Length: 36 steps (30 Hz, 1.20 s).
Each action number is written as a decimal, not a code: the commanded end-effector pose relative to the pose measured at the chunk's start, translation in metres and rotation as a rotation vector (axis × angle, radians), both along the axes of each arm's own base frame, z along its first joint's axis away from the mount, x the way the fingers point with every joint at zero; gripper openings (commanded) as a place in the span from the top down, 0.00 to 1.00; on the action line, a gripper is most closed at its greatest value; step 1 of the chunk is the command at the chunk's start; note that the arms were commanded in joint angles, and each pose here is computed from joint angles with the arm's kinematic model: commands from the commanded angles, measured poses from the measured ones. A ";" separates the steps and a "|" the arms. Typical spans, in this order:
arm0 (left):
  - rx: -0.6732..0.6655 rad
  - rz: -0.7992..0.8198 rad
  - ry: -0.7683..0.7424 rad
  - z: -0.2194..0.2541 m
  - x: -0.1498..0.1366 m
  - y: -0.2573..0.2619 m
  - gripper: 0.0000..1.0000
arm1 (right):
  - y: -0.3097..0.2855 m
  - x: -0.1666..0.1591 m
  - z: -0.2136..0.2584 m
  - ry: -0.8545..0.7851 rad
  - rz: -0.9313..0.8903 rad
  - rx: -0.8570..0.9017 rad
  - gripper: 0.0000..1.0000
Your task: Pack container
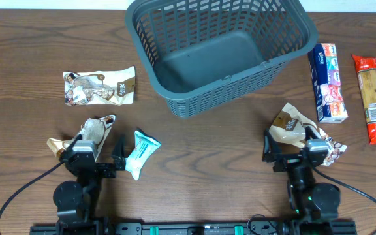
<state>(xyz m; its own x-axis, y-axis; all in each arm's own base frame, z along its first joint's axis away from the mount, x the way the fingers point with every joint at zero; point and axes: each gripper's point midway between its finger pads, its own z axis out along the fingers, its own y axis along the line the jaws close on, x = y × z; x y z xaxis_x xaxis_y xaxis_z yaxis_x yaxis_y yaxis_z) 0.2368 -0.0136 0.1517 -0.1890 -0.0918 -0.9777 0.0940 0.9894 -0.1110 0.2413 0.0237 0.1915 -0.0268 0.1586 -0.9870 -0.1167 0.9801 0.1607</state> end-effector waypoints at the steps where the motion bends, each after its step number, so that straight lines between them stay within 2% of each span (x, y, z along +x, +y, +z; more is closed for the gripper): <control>1: -0.066 -0.170 -0.054 0.044 -0.009 -0.030 0.01 | -0.005 -0.016 0.075 -0.155 -0.021 0.003 0.01; 5: -0.087 -0.310 -0.047 0.091 -0.021 -0.053 0.01 | -0.008 -0.040 0.155 -0.230 -0.043 -0.072 0.01; 9: -0.158 -0.514 0.064 0.124 -0.042 -0.085 0.01 | -0.002 -0.048 0.206 -0.118 0.001 -0.085 0.01; 13: -0.281 -0.838 0.156 0.154 -0.079 -0.124 0.01 | 0.038 -0.055 0.249 0.039 0.246 -0.125 0.01; 16: -0.335 -0.970 0.181 0.160 -0.091 -0.135 0.01 | 0.064 -0.064 0.272 0.097 0.427 -0.158 0.01; 20: -0.373 -0.970 0.229 0.154 -0.090 -0.136 0.01 | 0.069 -0.066 0.274 0.197 0.466 -0.127 0.01; 24: -0.427 -0.975 0.266 0.156 -0.092 -0.137 0.01 | 0.073 -0.070 0.254 0.300 0.502 -0.092 0.01; 31: -0.745 -0.863 0.512 0.155 -0.092 -0.137 0.01 | 0.070 -0.068 0.252 0.332 0.469 -0.033 0.01; 33: -0.760 -0.857 0.523 0.156 -0.092 -0.137 0.01 | 0.070 -0.065 0.260 0.303 0.464 -0.016 0.01; 36: -0.703 -0.815 0.473 0.153 -0.083 -0.133 0.01 | 0.070 -0.061 0.270 0.258 0.462 -0.019 0.01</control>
<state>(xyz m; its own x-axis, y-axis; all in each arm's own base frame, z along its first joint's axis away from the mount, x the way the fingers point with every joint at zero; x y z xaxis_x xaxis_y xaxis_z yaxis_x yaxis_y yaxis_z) 0.1488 -0.1494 0.3021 -0.7618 -0.2295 -0.6058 0.5173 0.3474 -0.7821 0.1797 0.0933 0.4533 -0.3393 0.0202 -0.9405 -0.4979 0.8444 0.1977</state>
